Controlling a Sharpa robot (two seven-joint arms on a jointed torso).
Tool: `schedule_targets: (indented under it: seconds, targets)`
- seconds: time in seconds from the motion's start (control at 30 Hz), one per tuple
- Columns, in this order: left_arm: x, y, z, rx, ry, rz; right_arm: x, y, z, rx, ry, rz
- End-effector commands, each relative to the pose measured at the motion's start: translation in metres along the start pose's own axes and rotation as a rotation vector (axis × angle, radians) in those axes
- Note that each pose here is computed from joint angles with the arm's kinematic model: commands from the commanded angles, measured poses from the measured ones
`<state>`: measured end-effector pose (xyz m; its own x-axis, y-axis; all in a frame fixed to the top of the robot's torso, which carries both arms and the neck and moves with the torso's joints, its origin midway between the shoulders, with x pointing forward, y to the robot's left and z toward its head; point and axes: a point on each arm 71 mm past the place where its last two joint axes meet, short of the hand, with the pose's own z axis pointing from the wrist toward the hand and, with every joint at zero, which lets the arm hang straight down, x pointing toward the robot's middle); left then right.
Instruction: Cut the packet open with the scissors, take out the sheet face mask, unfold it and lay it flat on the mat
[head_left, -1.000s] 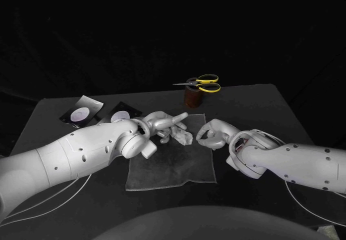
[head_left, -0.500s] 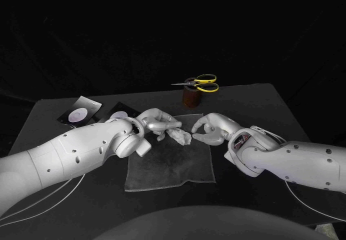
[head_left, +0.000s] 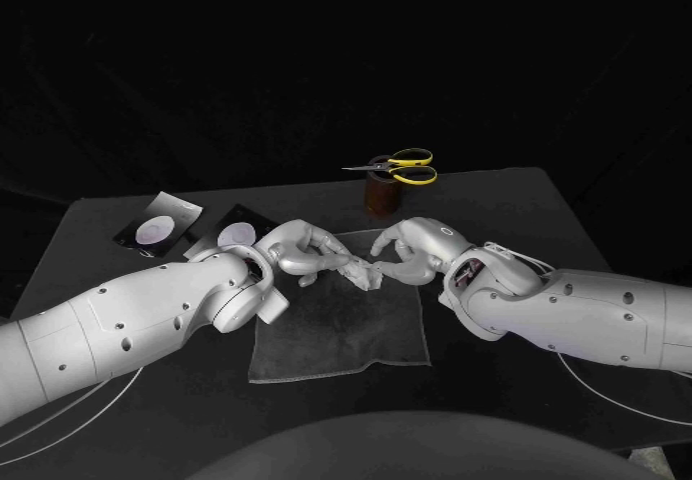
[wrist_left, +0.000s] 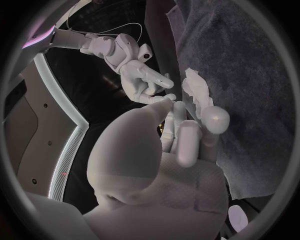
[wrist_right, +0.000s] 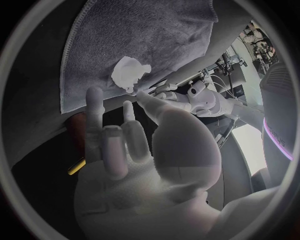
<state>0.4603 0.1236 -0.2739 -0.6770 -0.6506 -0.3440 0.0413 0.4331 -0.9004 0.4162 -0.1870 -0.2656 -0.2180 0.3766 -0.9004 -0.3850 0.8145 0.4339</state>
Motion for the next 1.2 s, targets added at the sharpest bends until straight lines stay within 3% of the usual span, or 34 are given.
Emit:
schedule_targets:
  seconds: [0.03,0.37,1.2]
  targets:
    - [0.0045,0.0012,0.0009,-0.021,0.011,0.102,0.004,0.001,0.006,-0.015,0.030,-0.088]
    - [0.0101,0.0070,0.0051,-0.101,0.006,0.161,0.013,0.005,0.017,-0.012,0.077,-0.130]
    - [0.0184,0.0040,0.0123,-0.126,0.013,0.177,0.021,0.002,0.025,0.003,0.135,-0.159]
